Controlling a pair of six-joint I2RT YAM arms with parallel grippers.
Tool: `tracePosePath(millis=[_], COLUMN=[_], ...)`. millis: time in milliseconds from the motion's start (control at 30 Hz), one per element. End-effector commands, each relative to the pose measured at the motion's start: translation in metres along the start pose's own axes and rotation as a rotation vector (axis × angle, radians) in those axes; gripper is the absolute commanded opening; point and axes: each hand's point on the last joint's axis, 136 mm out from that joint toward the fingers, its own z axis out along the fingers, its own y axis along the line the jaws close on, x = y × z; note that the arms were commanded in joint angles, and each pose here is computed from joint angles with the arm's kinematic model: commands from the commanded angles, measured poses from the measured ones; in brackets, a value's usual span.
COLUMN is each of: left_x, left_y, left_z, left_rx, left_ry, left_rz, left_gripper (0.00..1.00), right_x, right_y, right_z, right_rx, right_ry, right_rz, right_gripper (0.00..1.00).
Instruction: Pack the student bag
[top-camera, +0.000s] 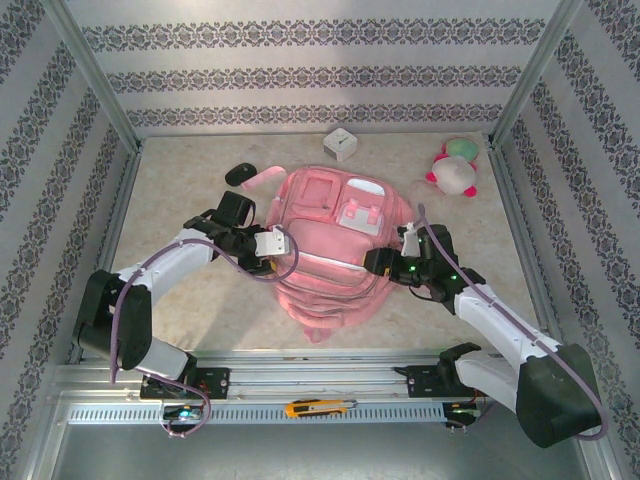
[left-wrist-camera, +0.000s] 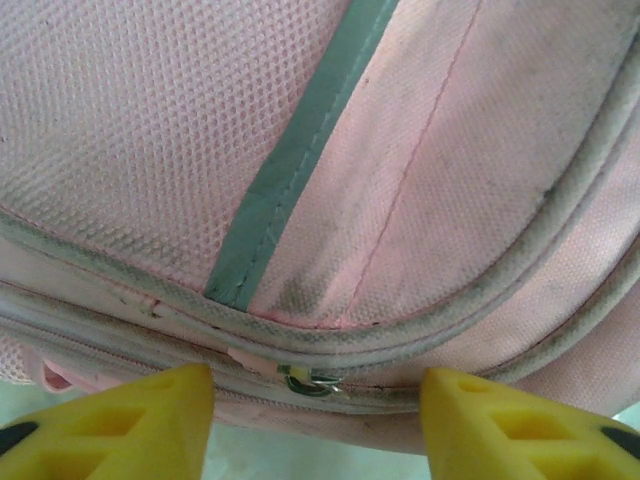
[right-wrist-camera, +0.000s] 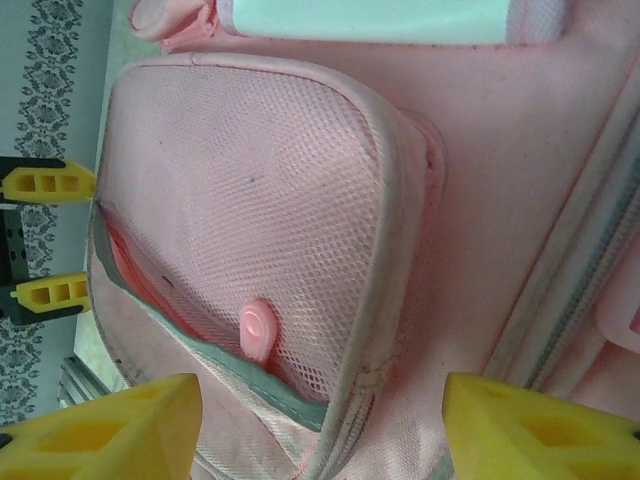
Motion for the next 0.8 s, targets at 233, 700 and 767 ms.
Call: tracePosePath(millis=[233, 700, 767], left_x=[-0.020, -0.019, -0.021], left_y=[0.000, -0.017, -0.018], left_z=[-0.003, -0.013, -0.014], left_rx=[0.004, 0.032, 0.037], left_ry=[-0.072, -0.085, -0.089], left_rz=[0.008, -0.083, -0.096], left_gripper=[0.20, 0.00, 0.00], right_x=[0.001, 0.036, 0.041], right_y=[0.009, 0.107, 0.109], right_z=[-0.005, 0.034, 0.054], right_rx=[0.017, 0.095, 0.095], right_ry=[-0.071, -0.019, 0.021], right_rz=[-0.049, -1.258, -1.353], right_gripper=[0.62, 0.57, 0.57])
